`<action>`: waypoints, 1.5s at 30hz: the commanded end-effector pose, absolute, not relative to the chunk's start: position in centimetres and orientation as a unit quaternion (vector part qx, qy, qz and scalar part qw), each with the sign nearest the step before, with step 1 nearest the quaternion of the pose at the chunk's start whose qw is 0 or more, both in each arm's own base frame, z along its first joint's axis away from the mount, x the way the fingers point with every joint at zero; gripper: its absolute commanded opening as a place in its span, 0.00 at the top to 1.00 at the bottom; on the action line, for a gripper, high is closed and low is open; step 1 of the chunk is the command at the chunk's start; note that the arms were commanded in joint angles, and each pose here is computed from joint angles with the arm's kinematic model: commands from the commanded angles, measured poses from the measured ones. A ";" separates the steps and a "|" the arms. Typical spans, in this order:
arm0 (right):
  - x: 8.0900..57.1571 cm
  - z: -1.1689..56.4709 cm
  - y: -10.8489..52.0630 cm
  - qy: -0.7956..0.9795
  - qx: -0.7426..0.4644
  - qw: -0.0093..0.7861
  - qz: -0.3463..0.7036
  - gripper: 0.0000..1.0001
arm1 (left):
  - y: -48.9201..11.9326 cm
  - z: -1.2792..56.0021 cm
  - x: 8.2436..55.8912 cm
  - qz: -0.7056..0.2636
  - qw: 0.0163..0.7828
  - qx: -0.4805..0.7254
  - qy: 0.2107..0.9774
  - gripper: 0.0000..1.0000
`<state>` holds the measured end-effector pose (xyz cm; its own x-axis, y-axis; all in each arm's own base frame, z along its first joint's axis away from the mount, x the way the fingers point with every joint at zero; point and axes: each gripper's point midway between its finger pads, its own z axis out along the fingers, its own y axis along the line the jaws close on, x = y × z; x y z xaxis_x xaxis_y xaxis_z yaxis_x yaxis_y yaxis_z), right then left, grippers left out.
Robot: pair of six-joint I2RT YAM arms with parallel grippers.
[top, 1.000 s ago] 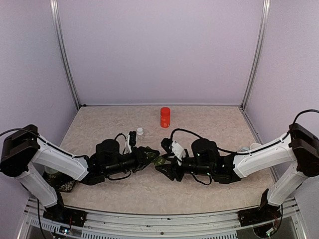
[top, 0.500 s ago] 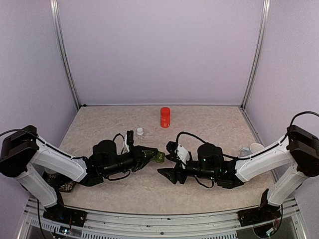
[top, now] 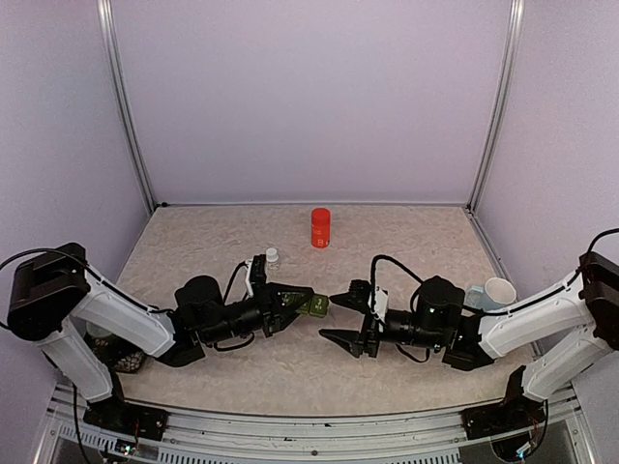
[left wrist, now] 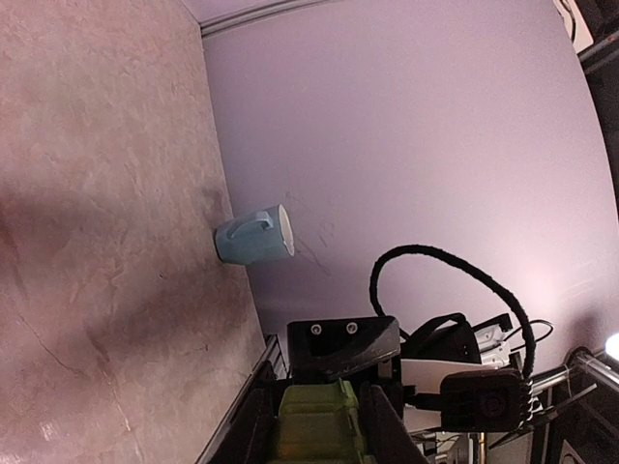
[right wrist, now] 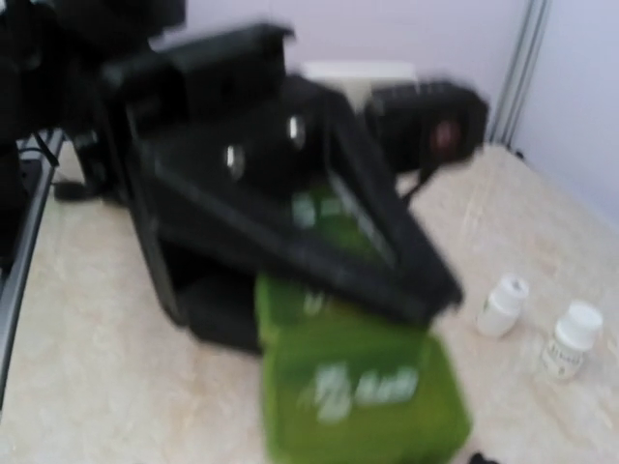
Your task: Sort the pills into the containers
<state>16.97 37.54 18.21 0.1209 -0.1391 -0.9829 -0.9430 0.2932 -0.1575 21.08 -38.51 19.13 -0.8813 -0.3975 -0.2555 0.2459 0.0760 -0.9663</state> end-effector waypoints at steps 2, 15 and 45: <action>17.0 20.9 37.9 0.524 -0.490 0.605 0.346 0.31 | -39.5 20.6 19.2 -0.714 0.210 -0.036 0.666 0.79; 16.7 21.3 37.8 0.506 -0.496 0.615 0.346 0.41 | -40.4 21.7 18.4 -0.731 0.194 -0.028 0.654 0.79; 16.4 22.2 37.0 0.487 -0.490 0.624 0.366 0.53 | -41.0 21.6 18.1 -0.729 0.182 -0.025 0.660 0.80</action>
<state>16.55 37.36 20.28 0.2438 -0.0839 -0.9662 -0.9346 0.2456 -0.2571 18.58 -40.39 21.00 -0.9301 -0.3152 -0.1888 0.2138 -0.0464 -0.9758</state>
